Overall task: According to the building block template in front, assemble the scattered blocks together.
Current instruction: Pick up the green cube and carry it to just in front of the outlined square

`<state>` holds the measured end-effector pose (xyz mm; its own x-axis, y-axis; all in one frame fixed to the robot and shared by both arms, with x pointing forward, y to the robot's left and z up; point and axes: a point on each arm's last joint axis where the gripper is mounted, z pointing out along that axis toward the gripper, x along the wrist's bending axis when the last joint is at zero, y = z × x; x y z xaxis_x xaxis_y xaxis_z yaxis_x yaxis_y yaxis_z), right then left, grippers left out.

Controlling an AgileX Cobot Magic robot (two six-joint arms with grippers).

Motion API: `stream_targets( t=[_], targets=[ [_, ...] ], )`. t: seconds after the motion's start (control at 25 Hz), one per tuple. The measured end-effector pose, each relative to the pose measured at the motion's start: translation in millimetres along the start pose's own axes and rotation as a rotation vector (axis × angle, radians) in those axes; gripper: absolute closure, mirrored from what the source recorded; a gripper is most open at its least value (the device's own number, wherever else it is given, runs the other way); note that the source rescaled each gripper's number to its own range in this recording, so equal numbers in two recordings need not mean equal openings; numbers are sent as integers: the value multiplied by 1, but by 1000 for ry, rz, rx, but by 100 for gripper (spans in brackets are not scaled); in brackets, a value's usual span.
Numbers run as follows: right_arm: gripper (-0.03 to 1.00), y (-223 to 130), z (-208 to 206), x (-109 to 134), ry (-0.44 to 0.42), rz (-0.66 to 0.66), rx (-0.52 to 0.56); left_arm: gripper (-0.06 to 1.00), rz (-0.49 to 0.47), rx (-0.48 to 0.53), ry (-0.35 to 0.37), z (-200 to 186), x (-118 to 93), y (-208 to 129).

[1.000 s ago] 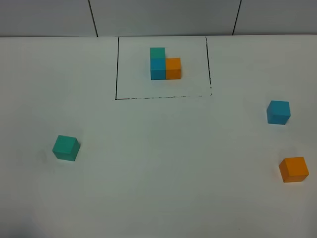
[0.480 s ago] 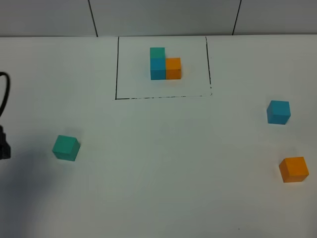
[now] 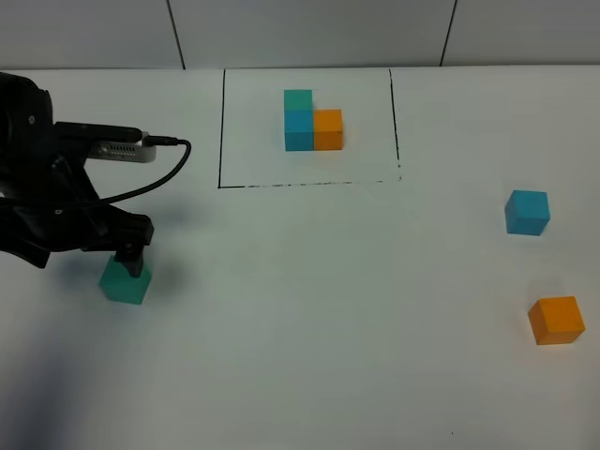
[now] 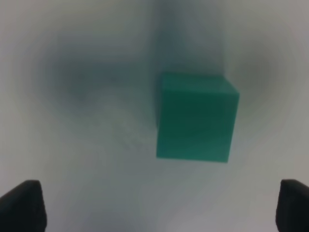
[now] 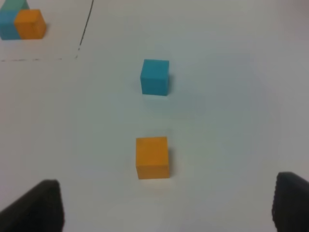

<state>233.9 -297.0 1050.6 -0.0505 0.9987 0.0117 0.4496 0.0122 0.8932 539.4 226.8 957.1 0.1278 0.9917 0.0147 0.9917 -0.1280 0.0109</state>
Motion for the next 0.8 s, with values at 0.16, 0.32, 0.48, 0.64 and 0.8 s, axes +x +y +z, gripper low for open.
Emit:
stream_targets(
  t=[0.16, 0.32, 0.48, 0.64, 0.8],
  targets=[
    [22, 0, 0, 0, 0, 0, 0, -5, 14, -2, -1, 14, -7, 6],
    [22, 0, 0, 0, 0, 0, 0, -5, 16, -1, -5, 19, -11, 7],
    [22, 0, 0, 0, 0, 1, 0, -5, 14, -27, -12, 22, -12, 8],
    [22, 0, 0, 0, 0, 1, 0, -5, 14, -46, -16, 39, -11, -3],
    [22, 0, 0, 0, 0, 1, 0, -5, 14, -68, -19, 50, -10, -9]
  ],
)
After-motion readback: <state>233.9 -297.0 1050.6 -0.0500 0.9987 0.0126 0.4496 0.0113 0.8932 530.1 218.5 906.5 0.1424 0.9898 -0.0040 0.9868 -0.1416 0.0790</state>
